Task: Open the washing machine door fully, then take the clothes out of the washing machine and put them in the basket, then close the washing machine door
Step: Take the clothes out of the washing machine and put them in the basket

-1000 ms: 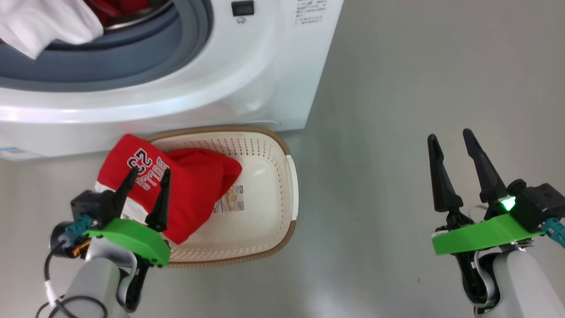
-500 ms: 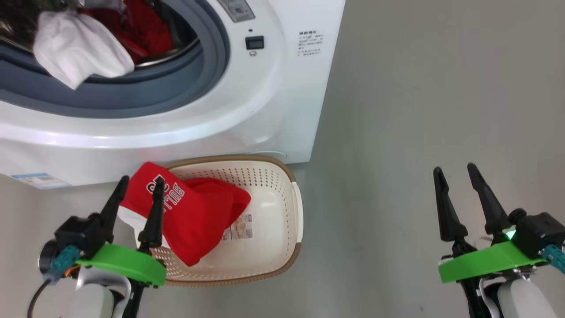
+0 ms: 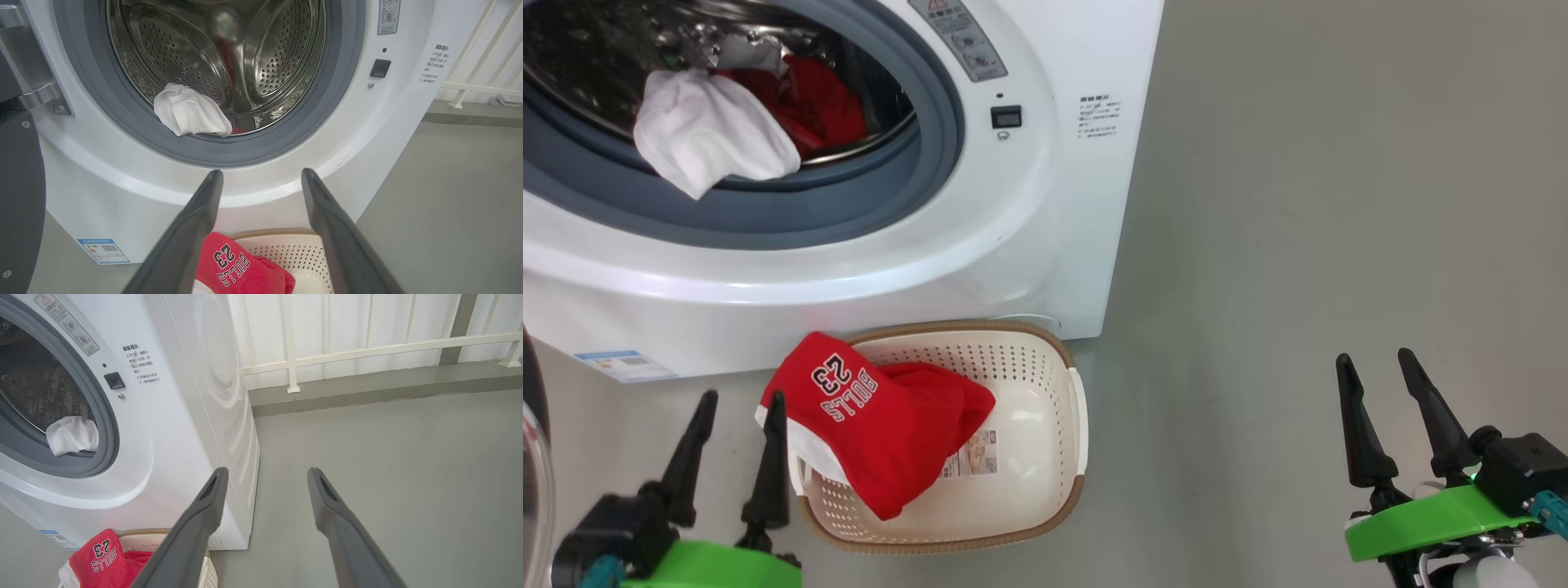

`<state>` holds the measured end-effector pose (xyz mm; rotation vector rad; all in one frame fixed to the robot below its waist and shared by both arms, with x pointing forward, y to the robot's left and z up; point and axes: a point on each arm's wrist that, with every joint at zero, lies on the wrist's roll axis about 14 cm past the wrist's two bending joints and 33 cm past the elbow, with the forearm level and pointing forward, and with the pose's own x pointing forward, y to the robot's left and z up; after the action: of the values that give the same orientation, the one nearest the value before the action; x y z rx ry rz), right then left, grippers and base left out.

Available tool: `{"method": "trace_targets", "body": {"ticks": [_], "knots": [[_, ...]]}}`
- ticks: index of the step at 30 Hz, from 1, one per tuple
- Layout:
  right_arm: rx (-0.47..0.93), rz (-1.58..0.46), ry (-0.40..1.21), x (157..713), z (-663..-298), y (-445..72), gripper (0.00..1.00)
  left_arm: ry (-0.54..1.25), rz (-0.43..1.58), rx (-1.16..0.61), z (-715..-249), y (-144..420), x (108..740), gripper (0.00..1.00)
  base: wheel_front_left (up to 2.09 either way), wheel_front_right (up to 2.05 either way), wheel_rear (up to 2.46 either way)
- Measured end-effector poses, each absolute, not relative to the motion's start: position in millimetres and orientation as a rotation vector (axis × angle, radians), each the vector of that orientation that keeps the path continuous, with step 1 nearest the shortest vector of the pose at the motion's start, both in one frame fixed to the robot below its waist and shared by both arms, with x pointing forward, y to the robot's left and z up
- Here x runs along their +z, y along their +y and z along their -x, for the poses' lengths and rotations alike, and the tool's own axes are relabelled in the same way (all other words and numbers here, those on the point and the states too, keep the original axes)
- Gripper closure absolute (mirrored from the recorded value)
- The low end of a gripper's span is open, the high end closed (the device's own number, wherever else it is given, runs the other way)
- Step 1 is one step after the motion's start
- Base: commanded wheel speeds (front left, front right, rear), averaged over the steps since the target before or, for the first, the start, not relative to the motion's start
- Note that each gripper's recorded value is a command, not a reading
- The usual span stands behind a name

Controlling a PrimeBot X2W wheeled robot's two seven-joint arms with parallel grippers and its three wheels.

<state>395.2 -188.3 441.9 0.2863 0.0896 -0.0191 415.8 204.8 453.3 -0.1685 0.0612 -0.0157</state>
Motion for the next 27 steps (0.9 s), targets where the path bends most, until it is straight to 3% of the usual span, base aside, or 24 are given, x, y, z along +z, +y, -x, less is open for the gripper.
{"method": "trace_targets", "body": {"ticks": [9, 27], "knots": [[-0.033, -0.286, 0.103, 439.3, -383.3, -191.9, 0.00, 0.067, 0.183, 0.014, -396.9, 207.8, 451.8, 0.00, 0.00, 0.00, 0.00], [-0.027, -0.291, 0.125, 431.2, -387.1, -188.1, 0.00, 0.090, 0.158, -0.013, -410.7, 201.9, 443.5, 0.00, 0.00, 0.00, 0.00]]}}
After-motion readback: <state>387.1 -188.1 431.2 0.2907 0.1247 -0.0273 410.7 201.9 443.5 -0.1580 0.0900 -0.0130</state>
